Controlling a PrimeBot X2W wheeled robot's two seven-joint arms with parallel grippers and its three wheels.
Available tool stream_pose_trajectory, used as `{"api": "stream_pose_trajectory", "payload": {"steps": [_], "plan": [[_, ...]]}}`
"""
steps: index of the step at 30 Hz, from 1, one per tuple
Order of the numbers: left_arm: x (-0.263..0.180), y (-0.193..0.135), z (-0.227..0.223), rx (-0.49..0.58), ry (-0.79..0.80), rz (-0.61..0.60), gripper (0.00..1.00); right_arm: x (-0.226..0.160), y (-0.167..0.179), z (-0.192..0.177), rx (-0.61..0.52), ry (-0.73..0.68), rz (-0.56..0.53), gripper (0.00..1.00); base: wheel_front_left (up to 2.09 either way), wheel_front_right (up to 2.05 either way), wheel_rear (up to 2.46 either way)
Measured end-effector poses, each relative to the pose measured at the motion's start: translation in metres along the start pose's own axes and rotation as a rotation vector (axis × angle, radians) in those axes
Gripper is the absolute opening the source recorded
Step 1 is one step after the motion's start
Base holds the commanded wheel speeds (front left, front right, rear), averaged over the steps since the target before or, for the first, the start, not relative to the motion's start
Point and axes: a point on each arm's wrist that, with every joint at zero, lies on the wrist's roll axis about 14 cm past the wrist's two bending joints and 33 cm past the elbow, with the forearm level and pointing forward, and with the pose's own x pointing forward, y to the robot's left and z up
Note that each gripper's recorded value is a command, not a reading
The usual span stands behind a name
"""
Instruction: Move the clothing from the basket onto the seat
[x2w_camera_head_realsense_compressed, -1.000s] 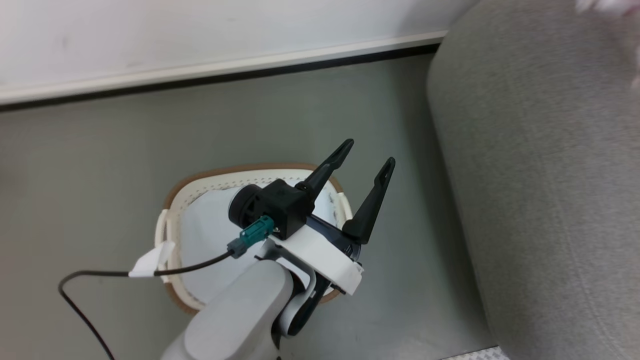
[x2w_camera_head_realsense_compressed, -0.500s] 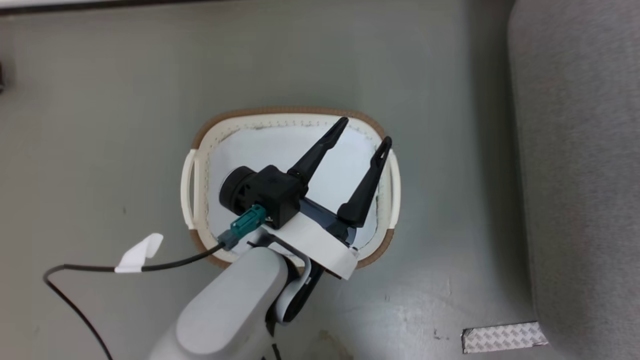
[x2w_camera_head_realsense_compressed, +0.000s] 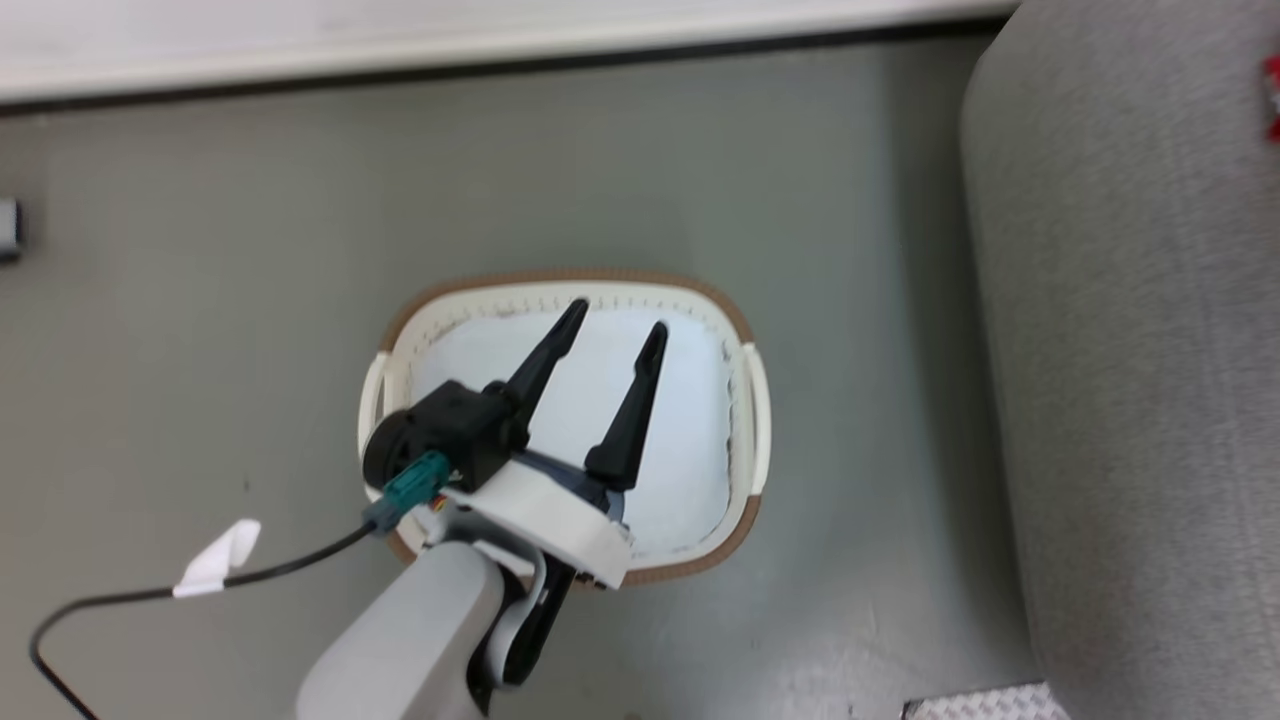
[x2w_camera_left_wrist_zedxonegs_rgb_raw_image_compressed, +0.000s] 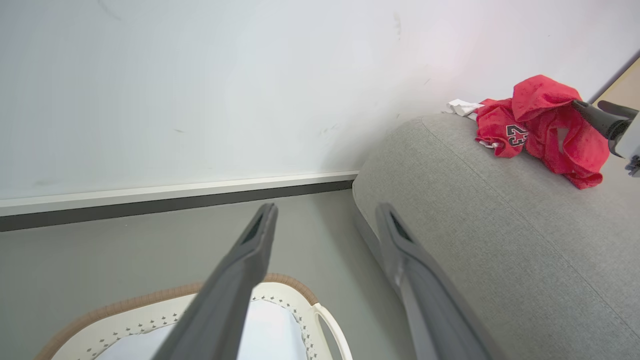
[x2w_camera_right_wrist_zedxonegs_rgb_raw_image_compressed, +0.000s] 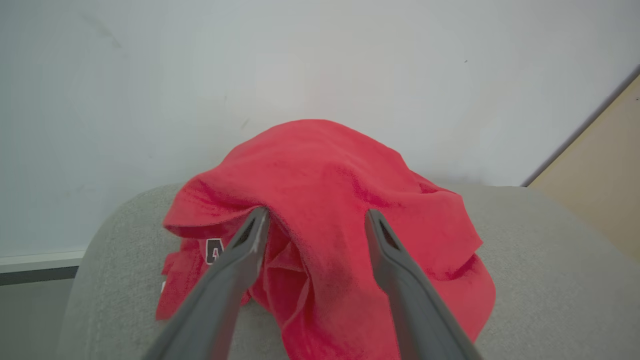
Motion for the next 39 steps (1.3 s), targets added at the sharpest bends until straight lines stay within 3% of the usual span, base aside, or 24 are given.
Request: {"api": "stream_pose_trajectory", "payload": {"steps": [8,11,15,25,33,39], "plan": [[-0.036,0.004,0.036,0.014,-0.076,0.104,1.00,-0.066,-0.016,0.037,0.080,-0.158,0.002,1.00,0.00,0.00,0.00],[-0.055,0.014,0.048,0.024,-0.101,0.165,1.00,-0.095,-0.021,0.061,0.124,-0.257,0.012,1.00,0.00,0.00,0.00],[-0.083,0.030,0.065,0.052,-0.147,0.256,1.00,-0.135,-0.017,0.065,0.172,-0.303,0.055,1.00,0.00,0.00,0.00],[-0.163,0.057,0.092,0.073,-0.253,0.442,1.00,-0.207,0.029,0.075,0.218,-0.370,0.260,1.00,0.00,0.00,0.00],[-0.211,0.076,0.084,0.108,-0.242,0.543,1.00,-0.245,0.058,0.046,0.264,-0.297,0.375,1.00,0.00,0.00,0.00],[-0.226,0.074,0.076,0.117,-0.223,0.526,1.00,-0.263,0.072,0.019,0.295,-0.214,0.426,1.00,0.00,0.00,0.00]]}}
